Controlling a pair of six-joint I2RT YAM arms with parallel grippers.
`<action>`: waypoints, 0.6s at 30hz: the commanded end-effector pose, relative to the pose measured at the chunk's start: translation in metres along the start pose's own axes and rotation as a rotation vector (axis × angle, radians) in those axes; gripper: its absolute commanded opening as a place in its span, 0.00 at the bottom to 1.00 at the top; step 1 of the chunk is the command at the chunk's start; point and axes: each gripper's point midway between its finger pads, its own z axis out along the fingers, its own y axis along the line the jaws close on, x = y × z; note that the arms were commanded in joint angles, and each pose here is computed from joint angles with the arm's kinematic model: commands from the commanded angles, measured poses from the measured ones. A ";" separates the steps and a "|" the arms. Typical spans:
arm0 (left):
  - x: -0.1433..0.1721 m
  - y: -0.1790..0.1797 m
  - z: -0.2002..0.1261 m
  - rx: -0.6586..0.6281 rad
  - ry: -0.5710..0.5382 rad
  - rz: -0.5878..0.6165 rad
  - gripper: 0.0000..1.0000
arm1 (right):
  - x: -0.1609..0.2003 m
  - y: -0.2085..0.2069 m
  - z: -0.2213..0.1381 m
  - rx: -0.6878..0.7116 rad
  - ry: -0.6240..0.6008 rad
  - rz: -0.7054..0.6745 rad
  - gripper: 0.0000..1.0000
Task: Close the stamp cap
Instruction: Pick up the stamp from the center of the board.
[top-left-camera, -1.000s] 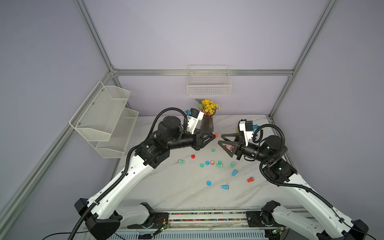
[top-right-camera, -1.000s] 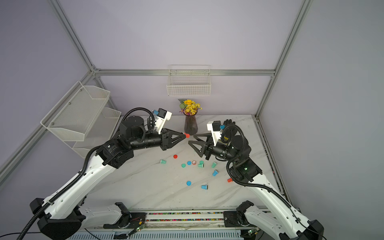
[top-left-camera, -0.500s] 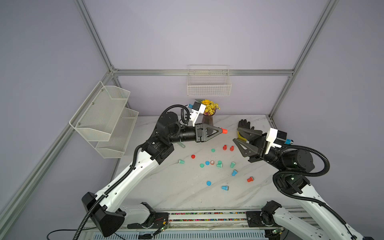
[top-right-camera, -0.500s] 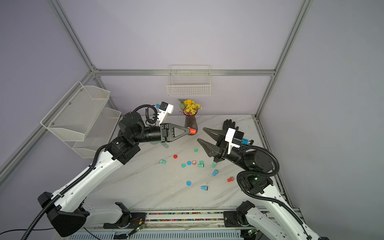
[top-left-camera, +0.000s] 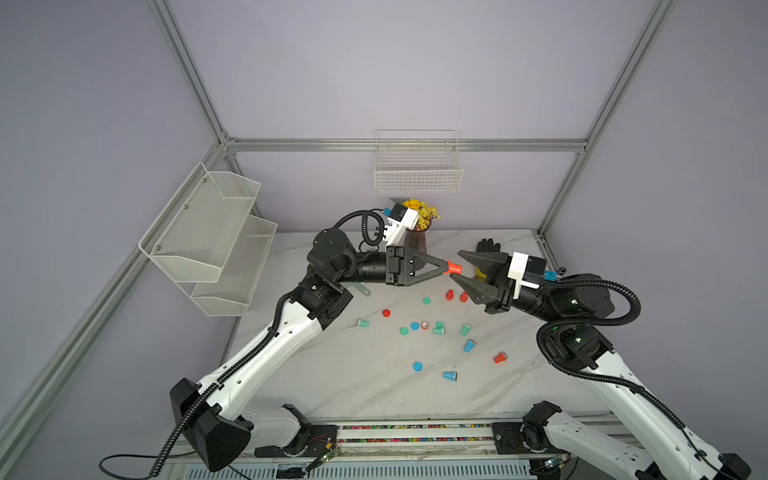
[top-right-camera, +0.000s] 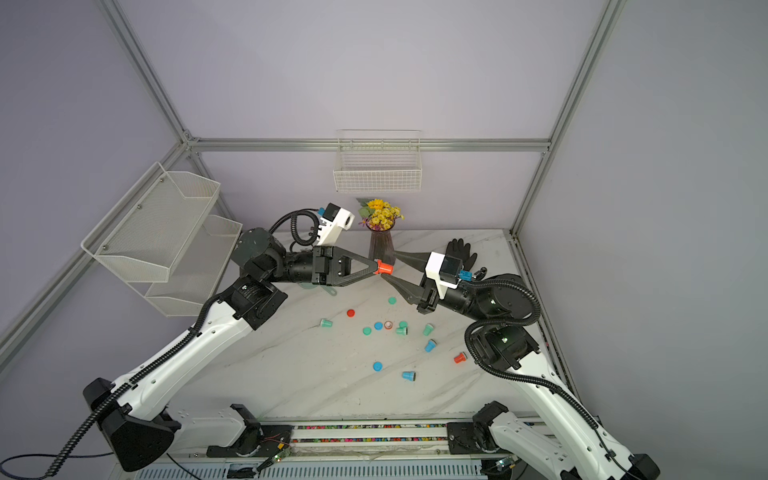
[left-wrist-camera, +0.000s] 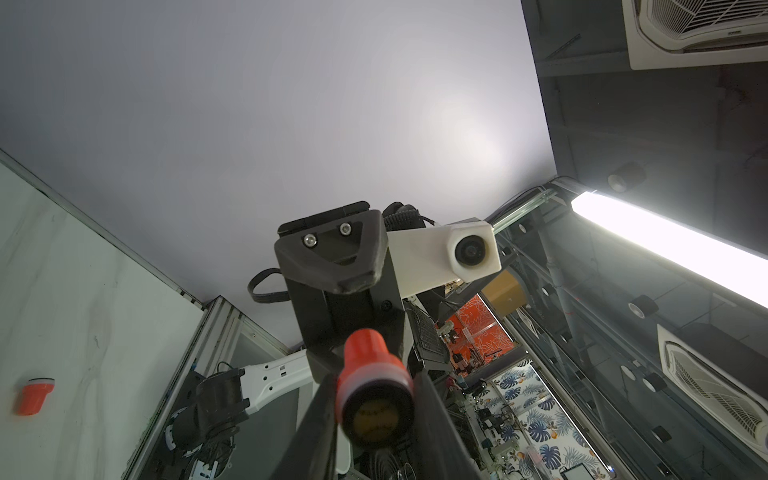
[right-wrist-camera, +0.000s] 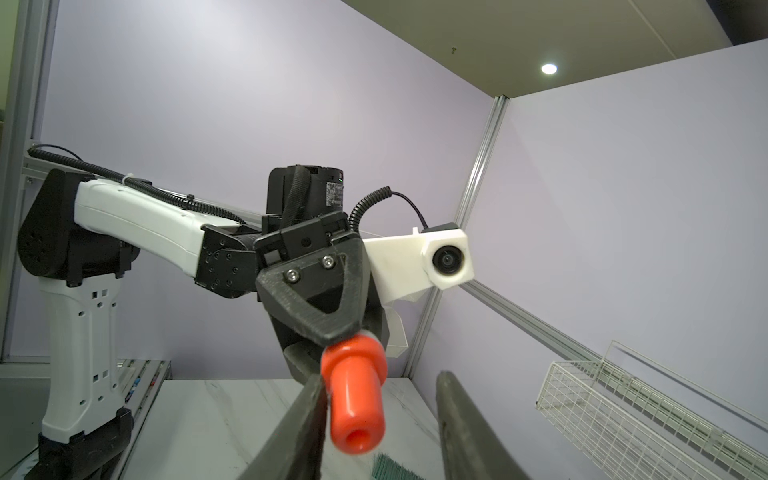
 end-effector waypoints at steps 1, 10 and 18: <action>-0.001 -0.029 -0.003 0.062 0.014 0.064 0.00 | -0.008 0.010 0.002 -0.064 -0.023 -0.017 0.40; 0.000 -0.030 -0.002 0.069 0.018 0.059 0.00 | -0.010 0.008 0.005 -0.071 -0.044 0.002 0.30; 0.002 -0.020 0.001 0.062 0.027 0.033 0.00 | -0.010 0.005 0.007 -0.063 -0.043 0.005 0.31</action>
